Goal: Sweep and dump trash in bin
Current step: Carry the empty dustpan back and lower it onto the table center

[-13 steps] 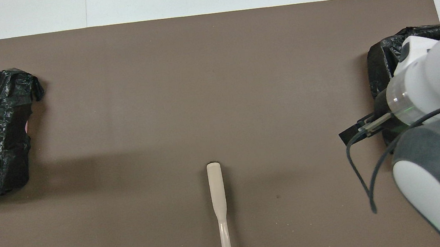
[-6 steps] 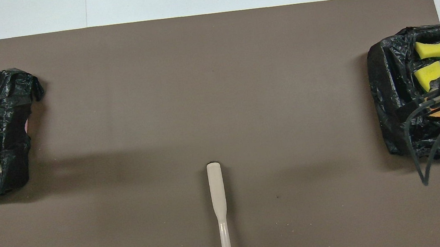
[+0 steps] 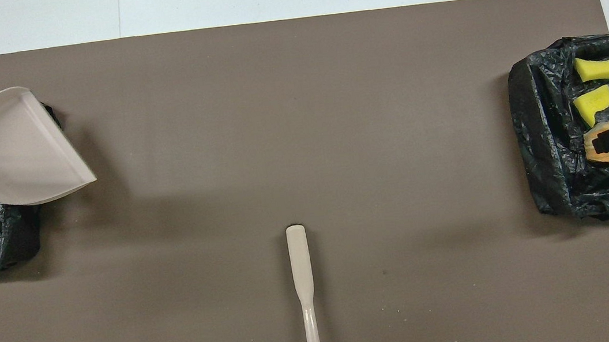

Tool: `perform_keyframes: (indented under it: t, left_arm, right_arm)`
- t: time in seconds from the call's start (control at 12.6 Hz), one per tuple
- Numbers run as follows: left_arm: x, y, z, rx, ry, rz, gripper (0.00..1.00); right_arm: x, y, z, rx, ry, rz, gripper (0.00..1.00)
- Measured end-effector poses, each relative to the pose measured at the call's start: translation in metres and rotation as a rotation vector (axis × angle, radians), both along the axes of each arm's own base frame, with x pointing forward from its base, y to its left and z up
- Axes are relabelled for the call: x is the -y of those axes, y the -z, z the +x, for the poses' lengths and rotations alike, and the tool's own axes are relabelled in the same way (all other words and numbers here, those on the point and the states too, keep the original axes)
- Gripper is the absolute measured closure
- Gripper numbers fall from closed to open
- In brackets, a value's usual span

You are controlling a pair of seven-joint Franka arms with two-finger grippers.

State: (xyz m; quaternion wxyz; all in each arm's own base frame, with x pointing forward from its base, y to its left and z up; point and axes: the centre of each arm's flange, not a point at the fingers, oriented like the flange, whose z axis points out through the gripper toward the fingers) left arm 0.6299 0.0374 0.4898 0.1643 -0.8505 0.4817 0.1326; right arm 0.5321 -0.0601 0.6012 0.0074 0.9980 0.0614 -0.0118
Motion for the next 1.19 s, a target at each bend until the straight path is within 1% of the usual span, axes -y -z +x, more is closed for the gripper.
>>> perform_keyframes:
  t: [0.16,0.32,0.4,0.55,0.63,0.79,0.95,1.19]
  left_arm:
    - [0.057,0.029,0.008,0.052,-0.12,-0.048,0.69]
    - [0.107,0.051,0.008,0.072,-0.235,-0.116,0.69]
    - [0.128,0.059,0.008,0.081,-0.295,-0.15,0.69]
    - [0.174,0.068,0.006,0.129,-0.434,-0.175,0.69]
    - [0.202,0.07,0.002,0.154,-0.505,-0.192,0.69]
    - [0.249,0.074,-0.01,0.179,-0.607,-0.217,0.69]
    - [0.289,0.072,-0.021,0.213,-0.675,-0.24,0.69]
    - [0.342,0.069,-0.036,0.227,-0.738,-0.28,0.69]
  right_arm:
    - [-0.013,-0.017,0.002,0.031,0.074,0.001,0.0]
    - [-0.033,-0.026,0.0,0.015,0.159,0.02,0.0]
    - [-0.04,-0.027,0.0,0.015,0.168,0.025,0.0]
    - [-0.046,-0.027,0.0,0.015,0.167,0.029,0.0]
    - [-0.046,-0.027,0.0,0.015,0.168,0.031,0.0]
    - [-0.046,-0.027,0.0,0.014,0.169,0.034,0.0]
    - [-0.045,-0.027,0.0,0.014,0.17,0.035,0.0]
    - [-0.044,-0.026,0.0,0.008,0.171,0.03,0.0]
